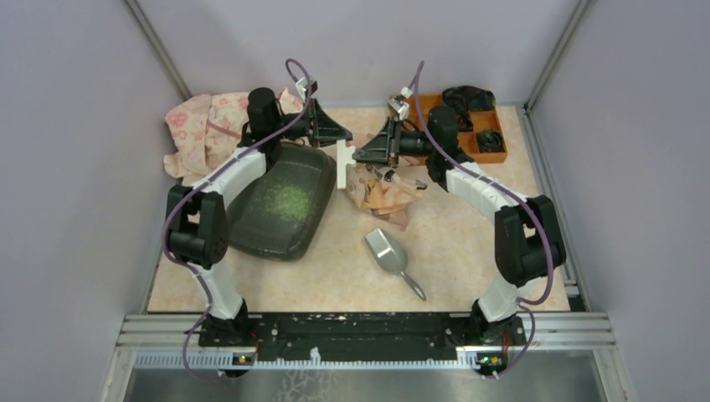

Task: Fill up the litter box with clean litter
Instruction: Pick up the clamp at the center of the board.

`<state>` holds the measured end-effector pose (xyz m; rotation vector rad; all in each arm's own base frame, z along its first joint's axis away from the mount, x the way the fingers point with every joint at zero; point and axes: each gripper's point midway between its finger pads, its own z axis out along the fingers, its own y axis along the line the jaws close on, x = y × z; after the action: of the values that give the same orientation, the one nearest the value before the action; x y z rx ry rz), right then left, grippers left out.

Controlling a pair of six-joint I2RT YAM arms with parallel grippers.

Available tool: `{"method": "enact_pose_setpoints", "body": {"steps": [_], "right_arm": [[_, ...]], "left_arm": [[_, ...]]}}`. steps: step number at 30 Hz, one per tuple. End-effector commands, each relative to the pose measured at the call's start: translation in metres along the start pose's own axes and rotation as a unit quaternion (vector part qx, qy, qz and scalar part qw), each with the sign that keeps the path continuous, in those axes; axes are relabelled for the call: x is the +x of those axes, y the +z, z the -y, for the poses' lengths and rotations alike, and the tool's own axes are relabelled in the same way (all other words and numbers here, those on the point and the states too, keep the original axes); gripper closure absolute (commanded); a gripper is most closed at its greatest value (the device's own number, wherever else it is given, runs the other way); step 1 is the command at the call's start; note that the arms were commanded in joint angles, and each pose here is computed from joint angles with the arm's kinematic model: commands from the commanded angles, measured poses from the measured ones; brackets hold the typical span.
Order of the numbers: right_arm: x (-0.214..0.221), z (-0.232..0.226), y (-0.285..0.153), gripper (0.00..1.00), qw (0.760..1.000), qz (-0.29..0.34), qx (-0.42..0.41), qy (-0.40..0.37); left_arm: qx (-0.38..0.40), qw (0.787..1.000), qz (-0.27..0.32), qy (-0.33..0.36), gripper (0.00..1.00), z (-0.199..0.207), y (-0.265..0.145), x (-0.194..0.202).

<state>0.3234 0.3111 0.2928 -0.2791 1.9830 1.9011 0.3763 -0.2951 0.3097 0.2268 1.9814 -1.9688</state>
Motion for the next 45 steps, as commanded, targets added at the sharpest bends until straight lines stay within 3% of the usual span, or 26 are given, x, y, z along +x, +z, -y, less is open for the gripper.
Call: {"method": "enact_pose_setpoints", "body": {"steps": [1, 3, 12, 36, 45], "right_arm": [[-0.013, -0.028, 0.007, 0.95, 0.998, 0.010, -0.023, -0.058], [-0.014, -0.027, 0.009, 1.00, 0.998, 0.010, -0.017, -0.058], [-0.013, -0.024, 0.008, 1.00, 0.998, 0.008, 0.010, -0.066], [-0.001, -0.042, 0.001, 1.00, 0.997, 0.020, -0.051, -0.047], [-0.012, -0.045, 0.000, 1.00, 0.997, 0.031, -0.046, -0.055]], "left_arm": [[0.014, 0.999, -0.013, 0.034, 0.87, 0.018, 0.003, 0.006], [0.014, 0.999, -0.015, 0.036, 0.86, 0.019, 0.004, 0.006], [-0.008, 0.998, -0.014, 0.059, 0.51, 0.024, 0.008, -0.012], [-0.013, 0.997, 0.031, 0.069, 0.43, 0.025, -0.013, -0.036], [-0.020, 0.997, 0.023, 0.066, 0.41, 0.018, -0.024, -0.020]]}}
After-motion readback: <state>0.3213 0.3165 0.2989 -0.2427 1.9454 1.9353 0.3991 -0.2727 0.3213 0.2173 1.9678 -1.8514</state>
